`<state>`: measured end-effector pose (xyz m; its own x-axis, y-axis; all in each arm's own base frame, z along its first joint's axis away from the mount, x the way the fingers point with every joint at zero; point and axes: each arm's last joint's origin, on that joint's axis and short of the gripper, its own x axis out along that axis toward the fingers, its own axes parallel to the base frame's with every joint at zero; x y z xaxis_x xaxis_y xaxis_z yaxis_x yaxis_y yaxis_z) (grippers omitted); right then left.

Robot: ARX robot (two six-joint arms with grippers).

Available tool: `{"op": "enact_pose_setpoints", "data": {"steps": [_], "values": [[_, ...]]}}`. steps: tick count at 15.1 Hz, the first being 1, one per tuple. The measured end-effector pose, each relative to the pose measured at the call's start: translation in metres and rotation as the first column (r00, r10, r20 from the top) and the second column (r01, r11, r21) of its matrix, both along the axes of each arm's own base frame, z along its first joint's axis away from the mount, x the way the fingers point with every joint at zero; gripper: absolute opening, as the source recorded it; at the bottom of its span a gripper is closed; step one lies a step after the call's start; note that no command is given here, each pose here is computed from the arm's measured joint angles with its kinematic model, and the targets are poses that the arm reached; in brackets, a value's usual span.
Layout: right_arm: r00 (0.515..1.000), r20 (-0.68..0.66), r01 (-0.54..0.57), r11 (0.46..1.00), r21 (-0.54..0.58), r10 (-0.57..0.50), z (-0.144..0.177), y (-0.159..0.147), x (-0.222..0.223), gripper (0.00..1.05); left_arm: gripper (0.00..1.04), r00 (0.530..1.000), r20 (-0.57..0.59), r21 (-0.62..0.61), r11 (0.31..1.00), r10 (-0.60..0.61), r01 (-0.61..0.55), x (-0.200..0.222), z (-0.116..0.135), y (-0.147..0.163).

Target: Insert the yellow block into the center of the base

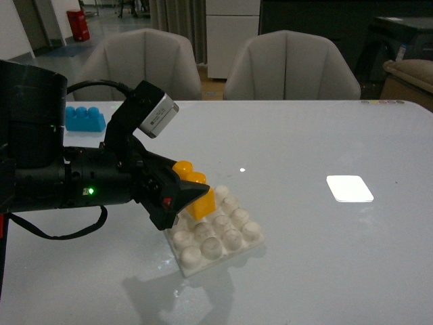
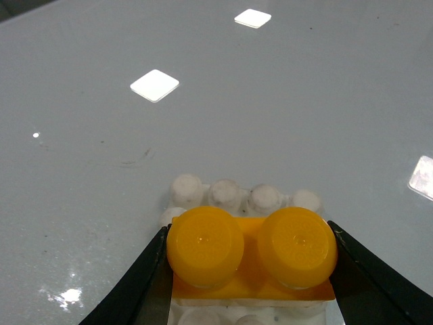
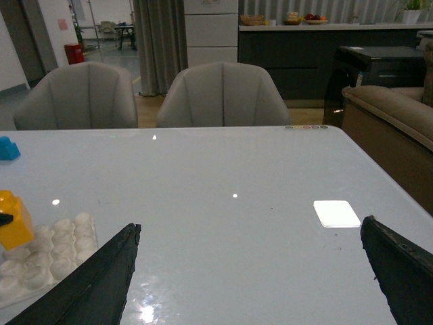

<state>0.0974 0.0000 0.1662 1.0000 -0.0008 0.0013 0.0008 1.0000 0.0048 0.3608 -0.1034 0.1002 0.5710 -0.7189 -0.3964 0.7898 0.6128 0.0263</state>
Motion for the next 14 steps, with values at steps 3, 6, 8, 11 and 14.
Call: {"op": "enact_pose_setpoints", "data": {"steps": [3,6,8,11,14], "values": [[1.0,0.0,0.0,1.0,0.0,0.0,0.0,0.0,0.0,0.98,0.58,1.0,-0.001,0.028,0.999,-0.02,0.02,0.003,-0.008,-0.001],[1.0,0.0,0.0,1.0,0.0,0.0,0.0,0.0,0.0,0.98,0.58,0.999,-0.018,0.046,0.998,-0.031,0.032,0.006,-0.021,-0.004],[1.0,0.0,0.0,1.0,0.0,0.0,0.0,0.0,0.0,0.98,0.58,0.999,-0.027,0.056,0.998,-0.034,0.035,0.007,-0.027,-0.005],[1.0,0.0,0.0,1.0,0.0,0.0,0.0,0.0,0.0,0.98,0.58,0.999,-0.026,0.058,0.998,-0.034,0.036,0.013,-0.032,-0.005],[1.0,0.0,0.0,1.0,0.0,0.0,0.0,0.0,0.0,0.98,0.58,0.999,-0.03,0.061,0.997,-0.038,0.04,0.014,-0.036,-0.005]]}}
